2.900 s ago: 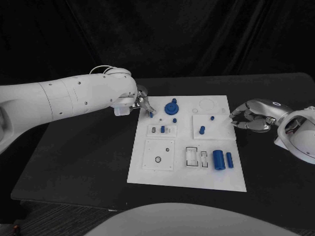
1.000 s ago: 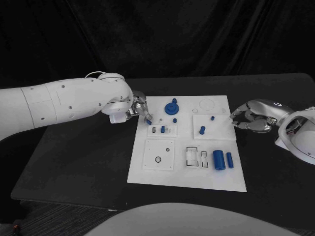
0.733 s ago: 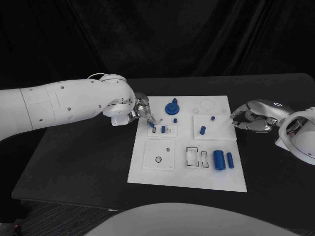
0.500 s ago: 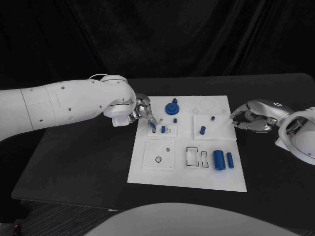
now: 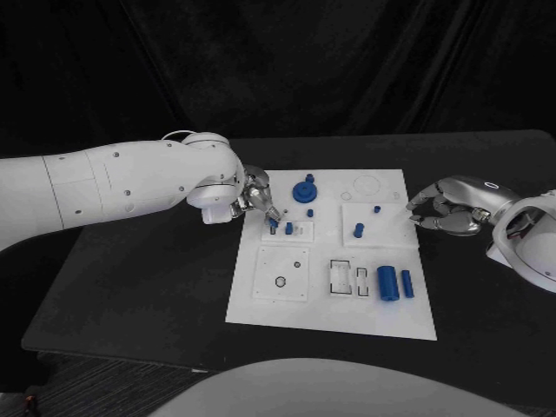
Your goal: Assemble the parts on the task board
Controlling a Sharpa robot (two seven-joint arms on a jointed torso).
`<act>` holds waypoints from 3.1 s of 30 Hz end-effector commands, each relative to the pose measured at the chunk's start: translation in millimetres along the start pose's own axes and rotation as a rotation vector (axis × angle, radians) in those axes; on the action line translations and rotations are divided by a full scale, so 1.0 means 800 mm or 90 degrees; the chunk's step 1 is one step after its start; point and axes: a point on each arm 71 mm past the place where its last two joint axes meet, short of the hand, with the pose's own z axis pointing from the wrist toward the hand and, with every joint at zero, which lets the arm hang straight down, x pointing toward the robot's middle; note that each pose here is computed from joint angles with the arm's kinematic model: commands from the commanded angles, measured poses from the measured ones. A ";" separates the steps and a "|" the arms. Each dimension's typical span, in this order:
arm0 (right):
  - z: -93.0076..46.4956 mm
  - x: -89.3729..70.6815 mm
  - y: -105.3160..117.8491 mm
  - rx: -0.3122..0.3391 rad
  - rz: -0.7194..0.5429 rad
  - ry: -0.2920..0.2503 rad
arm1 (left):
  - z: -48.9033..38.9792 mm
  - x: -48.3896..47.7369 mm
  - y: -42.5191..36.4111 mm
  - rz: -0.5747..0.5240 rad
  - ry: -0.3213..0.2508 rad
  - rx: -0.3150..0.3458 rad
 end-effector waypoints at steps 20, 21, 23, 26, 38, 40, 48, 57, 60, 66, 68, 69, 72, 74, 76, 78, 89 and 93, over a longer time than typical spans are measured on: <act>-0.001 0.001 0.001 -0.001 0.001 -0.001 | -0.002 0.005 0.0061 -0.001 -0.003 0.002; -0.001 0.001 0.001 -0.001 0.001 -0.001 | -0.002 0.004 0.0062 0.003 -0.006 0.002; -0.001 0.002 0.001 -0.001 0.001 0.000 | -0.002 0.004 0.0065 0.008 -0.009 0.002; -0.001 0.002 0.001 -0.001 0.001 0.000 | -0.002 0.005 0.0073 0.012 -0.010 0.001; -0.002 0.003 0.000 0.000 0.002 0.001 | 0.001 0.010 0.0108 0.015 -0.008 -0.002; -0.002 0.003 0.000 0.001 0.002 0.001 | 0.001 0.011 0.0113 0.015 -0.007 -0.002; -0.002 0.003 -0.001 0.002 0.002 0.002 | 0.003 0.015 0.0138 0.013 -0.003 -0.004; -0.002 0.004 -0.001 0.002 0.002 0.003 | 0.003 0.017 0.0134 0.011 -0.005 -0.001; -0.002 0.005 -0.001 0.003 0.002 0.003 | 0.003 0.017 0.0132 0.011 -0.004 -0.001; -0.002 0.005 -0.001 0.003 0.002 0.004 | 0.002 0.020 0.0131 0.013 0.000 -0.001; -0.002 0.005 -0.001 0.003 0.002 0.004 | 0.001 0.020 0.0130 0.014 0.001 -0.002; -0.002 0.005 -0.001 0.003 0.002 0.004 | 0.001 0.021 0.0130 0.014 0.002 -0.002; -0.002 0.006 -0.001 0.003 0.003 0.005 | 0.001 0.021 0.0128 0.015 0.004 -0.002; -0.002 0.006 -0.001 0.004 0.003 0.005 | 0.001 0.022 0.0127 0.015 0.004 -0.002; -0.002 0.006 -0.002 0.004 0.003 0.005 | 0.001 0.022 0.0126 0.016 0.004 -0.002; -0.002 0.006 -0.002 0.004 0.003 0.005 | 0.001 0.022 0.0126 0.016 0.005 -0.002; -0.002 0.006 -0.002 0.004 0.003 0.006 | 0.002 0.022 0.0129 0.017 0.006 -0.004; -0.002 0.006 -0.001 0.004 0.003 0.006 | 0.002 0.022 0.0129 0.016 0.006 -0.005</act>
